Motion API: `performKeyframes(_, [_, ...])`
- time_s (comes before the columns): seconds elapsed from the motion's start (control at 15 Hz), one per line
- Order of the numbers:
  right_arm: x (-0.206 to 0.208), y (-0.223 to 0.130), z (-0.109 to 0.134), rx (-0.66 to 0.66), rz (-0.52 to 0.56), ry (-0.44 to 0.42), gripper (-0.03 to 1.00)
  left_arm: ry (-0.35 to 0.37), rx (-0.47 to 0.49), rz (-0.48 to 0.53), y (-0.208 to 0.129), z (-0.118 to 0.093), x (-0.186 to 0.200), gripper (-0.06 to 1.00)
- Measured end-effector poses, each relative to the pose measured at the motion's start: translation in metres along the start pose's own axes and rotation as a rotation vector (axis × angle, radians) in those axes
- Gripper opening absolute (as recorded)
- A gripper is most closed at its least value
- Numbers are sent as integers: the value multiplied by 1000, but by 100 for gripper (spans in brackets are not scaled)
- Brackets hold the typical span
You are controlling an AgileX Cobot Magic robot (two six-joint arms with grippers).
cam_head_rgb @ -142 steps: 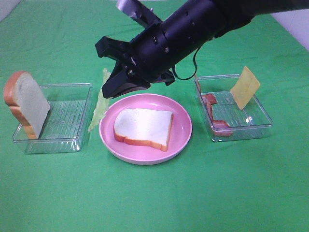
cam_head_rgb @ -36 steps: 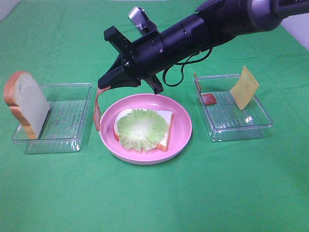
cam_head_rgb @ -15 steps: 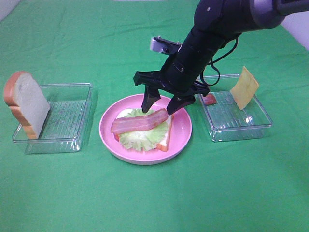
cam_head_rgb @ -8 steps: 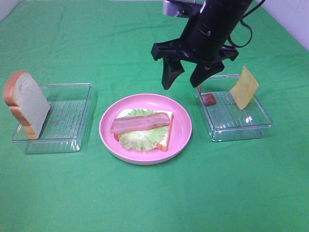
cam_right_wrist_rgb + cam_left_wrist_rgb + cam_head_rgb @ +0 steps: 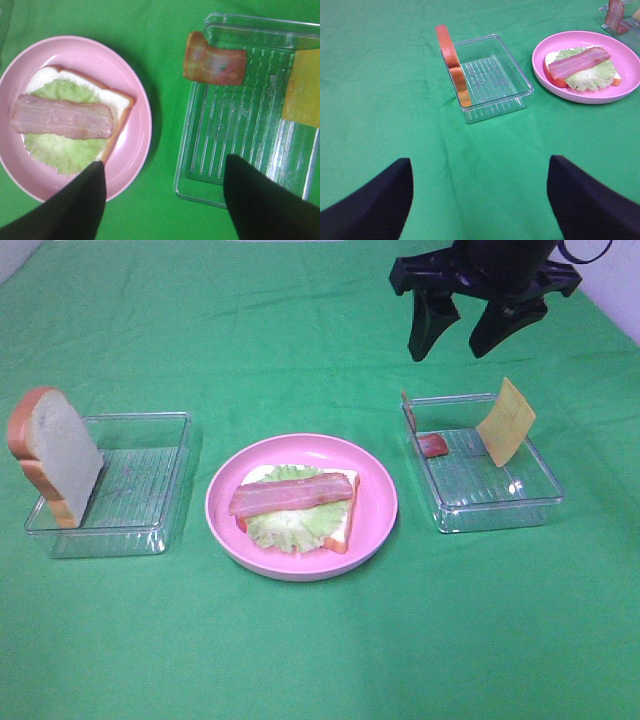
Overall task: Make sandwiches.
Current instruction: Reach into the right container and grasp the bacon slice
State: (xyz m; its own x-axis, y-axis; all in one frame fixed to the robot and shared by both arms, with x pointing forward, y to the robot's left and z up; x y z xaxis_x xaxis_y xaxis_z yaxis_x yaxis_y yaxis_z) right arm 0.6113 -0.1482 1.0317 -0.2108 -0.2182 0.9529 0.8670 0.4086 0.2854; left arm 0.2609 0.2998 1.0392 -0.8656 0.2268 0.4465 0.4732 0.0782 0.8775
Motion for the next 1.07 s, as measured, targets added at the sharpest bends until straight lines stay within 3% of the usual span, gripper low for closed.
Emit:
performKeyframes(0.27, [-4, 16, -2, -16, -32, 19, 64, 0, 0, 0, 0, 0, 0, 71])
performKeyframes(0.67, [-74, 48, -13, -27, 63, 44, 64, 0, 0, 0, 0, 0, 0, 71])
performKeyframes(1.07, [-113, 48, -25, -38, 127, 0, 63, 0, 0, 0, 0, 0, 0, 71])
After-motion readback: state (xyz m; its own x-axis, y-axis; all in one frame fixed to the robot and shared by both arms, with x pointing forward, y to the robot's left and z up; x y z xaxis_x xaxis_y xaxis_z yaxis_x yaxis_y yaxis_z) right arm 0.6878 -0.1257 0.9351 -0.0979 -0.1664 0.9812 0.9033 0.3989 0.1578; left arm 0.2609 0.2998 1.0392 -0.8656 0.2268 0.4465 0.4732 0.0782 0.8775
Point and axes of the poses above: a point on each arm's last joint axis where the gripper is mounted, x pointing back along that axis away from the gripper, z along the wrist's bending axis when the last joint is at zero, y = z × x, the point moved 3 cm from there along -x, pointing out along that axis toward the gripper, and after that the axes turned 12 degrees about x, right-handed, at the moved point
